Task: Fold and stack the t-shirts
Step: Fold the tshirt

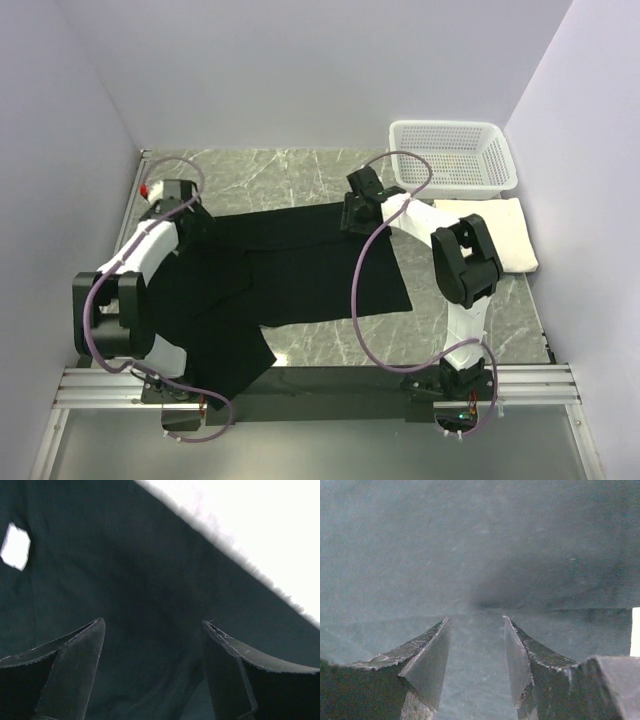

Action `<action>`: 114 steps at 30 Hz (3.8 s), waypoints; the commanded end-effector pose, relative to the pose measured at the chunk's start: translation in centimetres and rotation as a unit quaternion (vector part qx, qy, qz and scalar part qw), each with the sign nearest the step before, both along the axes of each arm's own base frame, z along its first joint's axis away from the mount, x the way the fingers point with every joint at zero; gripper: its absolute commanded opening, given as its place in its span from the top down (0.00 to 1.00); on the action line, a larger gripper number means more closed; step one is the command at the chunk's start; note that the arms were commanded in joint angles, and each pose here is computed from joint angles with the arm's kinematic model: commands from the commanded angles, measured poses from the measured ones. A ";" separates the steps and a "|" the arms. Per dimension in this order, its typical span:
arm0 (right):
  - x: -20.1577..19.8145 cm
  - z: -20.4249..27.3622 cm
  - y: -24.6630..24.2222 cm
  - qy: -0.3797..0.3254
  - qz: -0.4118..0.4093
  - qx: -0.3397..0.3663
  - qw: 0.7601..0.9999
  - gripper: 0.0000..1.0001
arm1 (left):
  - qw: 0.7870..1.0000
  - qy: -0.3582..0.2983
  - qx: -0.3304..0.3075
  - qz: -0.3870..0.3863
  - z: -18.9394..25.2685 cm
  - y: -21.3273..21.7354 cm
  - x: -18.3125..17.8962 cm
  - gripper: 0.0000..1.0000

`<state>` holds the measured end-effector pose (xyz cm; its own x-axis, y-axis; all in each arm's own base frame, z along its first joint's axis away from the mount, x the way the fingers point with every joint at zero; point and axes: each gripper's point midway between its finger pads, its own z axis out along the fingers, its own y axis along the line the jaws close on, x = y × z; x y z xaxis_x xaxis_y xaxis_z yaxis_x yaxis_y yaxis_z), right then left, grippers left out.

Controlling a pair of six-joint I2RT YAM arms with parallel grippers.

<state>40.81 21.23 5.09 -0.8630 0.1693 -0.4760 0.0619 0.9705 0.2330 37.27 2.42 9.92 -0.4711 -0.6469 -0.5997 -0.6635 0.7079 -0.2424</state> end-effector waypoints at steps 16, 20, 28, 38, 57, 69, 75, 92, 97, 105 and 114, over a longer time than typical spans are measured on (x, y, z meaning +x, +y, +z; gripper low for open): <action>2.4 -2.1 1.3 0.032 0.036 -0.056 0.997 0.46 | 0.996 0.075 -0.018 -0.037 -7.6 -3.4 1.3 0.20; 3.4 -3.1 0.4 0.043 0.025 -0.058 0.997 0.46 | 0.994 0.100 -0.021 -0.043 -9.3 -3.7 2.1 0.20; 8.3 -2.4 -2.2 0.029 -0.008 -0.046 0.998 0.46 | 0.992 0.099 -0.049 -0.058 -10.5 -5.2 7.3 0.20; 13.0 2.8 -1.7 -0.046 0.008 -0.016 0.999 0.46 | 0.997 0.011 -0.047 -0.060 -4.4 -5.5 14.7 0.16; -7.6 4.9 -6.7 -0.010 -0.033 -0.012 0.999 0.44 | 0.995 -0.008 -0.046 0.083 -0.5 5.2 -4.6 0.10; -12.8 1.3 -6.8 0.019 0.017 0.008 1.000 0.44 | 0.991 0.059 0.028 0.114 -3.6 9.8 -8.6 0.27; -13.0 1.8 -6.8 0.007 0.020 0.011 1.000 0.44 | 0.993 0.059 0.009 0.106 -5.2 9.5 -7.9 0.32; -16.2 -0.5 -9.4 0.048 -0.012 -0.030 0.998 0.44 | 0.989 0.119 -0.006 0.090 -8.9 9.0 -8.5 0.66; -17.3 -0.7 -10.3 0.058 -0.034 -0.039 0.997 0.44 | 0.990 0.117 0.014 0.083 -8.0 9.0 -8.3 0.87; -19.0 -1.1 -10.9 0.077 -0.043 -0.039 0.995 0.44 | 0.992 0.097 0.030 0.080 -5.9 8.5 -8.2 0.99; -19.1 -2.8 -9.7 0.092 -0.055 -0.016 0.994 0.48 | 0.990 0.095 0.037 0.097 -5.1 8.8 -8.6 0.99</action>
<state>21.05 10.70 2.42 -0.9237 0.2334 -0.3039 0.1953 0.9691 0.1506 28.45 10.83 3.33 -0.4821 -0.6955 -0.5327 -0.8041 0.5927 -0.0462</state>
